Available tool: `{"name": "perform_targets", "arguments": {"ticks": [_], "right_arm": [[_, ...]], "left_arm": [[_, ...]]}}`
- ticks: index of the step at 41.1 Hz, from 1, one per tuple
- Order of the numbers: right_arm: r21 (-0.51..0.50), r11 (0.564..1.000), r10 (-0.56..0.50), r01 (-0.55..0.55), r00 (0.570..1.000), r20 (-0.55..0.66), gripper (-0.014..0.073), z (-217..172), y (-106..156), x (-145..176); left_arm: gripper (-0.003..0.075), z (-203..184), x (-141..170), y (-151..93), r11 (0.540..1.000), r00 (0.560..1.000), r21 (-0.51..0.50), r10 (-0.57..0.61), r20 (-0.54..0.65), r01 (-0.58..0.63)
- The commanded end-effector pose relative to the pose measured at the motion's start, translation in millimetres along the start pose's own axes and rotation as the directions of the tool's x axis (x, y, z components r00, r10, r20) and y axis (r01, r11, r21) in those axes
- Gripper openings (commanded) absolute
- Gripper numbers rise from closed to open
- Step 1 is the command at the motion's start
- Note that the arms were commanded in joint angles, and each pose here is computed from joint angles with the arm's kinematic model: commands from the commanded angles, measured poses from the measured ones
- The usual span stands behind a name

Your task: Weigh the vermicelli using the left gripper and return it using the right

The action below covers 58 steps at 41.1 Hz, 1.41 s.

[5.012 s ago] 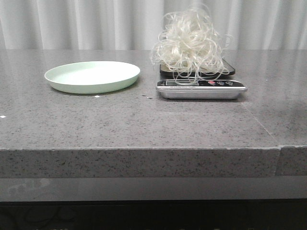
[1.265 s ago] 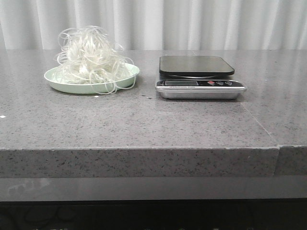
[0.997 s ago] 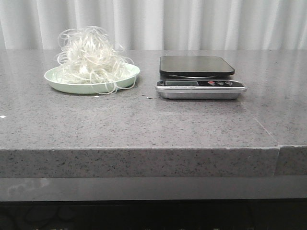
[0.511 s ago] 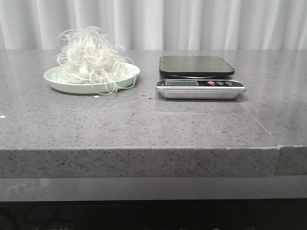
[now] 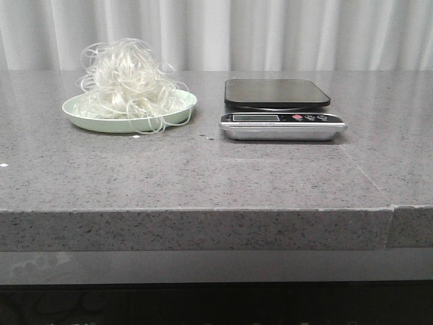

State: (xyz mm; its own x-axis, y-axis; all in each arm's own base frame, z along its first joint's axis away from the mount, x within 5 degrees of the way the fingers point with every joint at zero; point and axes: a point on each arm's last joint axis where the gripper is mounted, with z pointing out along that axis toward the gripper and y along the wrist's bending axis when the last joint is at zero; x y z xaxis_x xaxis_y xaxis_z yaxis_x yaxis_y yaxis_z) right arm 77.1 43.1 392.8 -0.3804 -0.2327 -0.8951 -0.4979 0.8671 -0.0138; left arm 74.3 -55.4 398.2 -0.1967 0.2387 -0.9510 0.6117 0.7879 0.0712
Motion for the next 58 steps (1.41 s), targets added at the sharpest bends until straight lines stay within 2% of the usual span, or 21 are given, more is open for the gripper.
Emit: {"name": "perform_targets", "arguments": {"ticks": [1, 17, 21, 24, 30, 35, 37, 58], "right_arm": [[0.001, 1.000, 0.003, -0.003, 0.997, 0.078, 0.0491, -14.2, 0.9, 0.2], [-0.001, 1.000, 0.002, -0.002, 0.995, 0.101, 0.0491, -26.2, 2.0, 5.5], [-0.001, 1.000, 0.002, -0.002, 0.995, 0.101, 0.0465, -26.1, 2.0, 5.5], [-0.001, 1.000, 0.002, -0.002, 0.995, 0.100, 0.0394, -26.1, 2.0, 5.6], [-0.001, 1.000, 0.002, -0.002, 0.995, 0.097, 0.0230, -26.1, 2.0, 5.9], [-0.001, 1.000, 0.002, -0.002, 0.995, 0.096, 0.0158, -25.9, 2.0, 5.8], [-0.001, 1.000, 0.002, -0.002, 0.995, 0.097, 0.0159, -25.9, 2.0, 5.7], [-0.001, 1.000, 0.002, -0.002, 0.995, 0.095, 0.0159, -25.8, 2.0, 5.9]], "left_arm": [[0.0452, -3.7, -13.7, 0.0, 1.000, 0.995, 0.005, -0.007, 0.098, 0.007], [0.0452, -3.7, -13.7, 0.0, 1.000, 0.995, 0.005, -0.007, 0.098, 0.007], [0.0442, -3.7, -13.7, 0.0, 1.000, 0.995, 0.005, -0.007, 0.098, 0.007], [0.0402, -3.7, -13.7, 0.0, 1.000, 0.995, 0.005, -0.007, 0.098, 0.007], [0.0263, -3.7, -13.7, 0.0, 1.000, 0.995, 0.005, -0.007, 0.098, 0.007], [0.0160, -3.7, -13.7, 0.0, 1.000, 0.995, 0.005, -0.007, 0.098, 0.007], [0.0138, -3.7, -13.7, 0.0, 1.000, 0.995, 0.005, -0.007, 0.098, 0.007], [0.0141, -3.7, -13.7, 0.0, 1.000, 0.995, 0.005, -0.007, 0.098, 0.007]]}}
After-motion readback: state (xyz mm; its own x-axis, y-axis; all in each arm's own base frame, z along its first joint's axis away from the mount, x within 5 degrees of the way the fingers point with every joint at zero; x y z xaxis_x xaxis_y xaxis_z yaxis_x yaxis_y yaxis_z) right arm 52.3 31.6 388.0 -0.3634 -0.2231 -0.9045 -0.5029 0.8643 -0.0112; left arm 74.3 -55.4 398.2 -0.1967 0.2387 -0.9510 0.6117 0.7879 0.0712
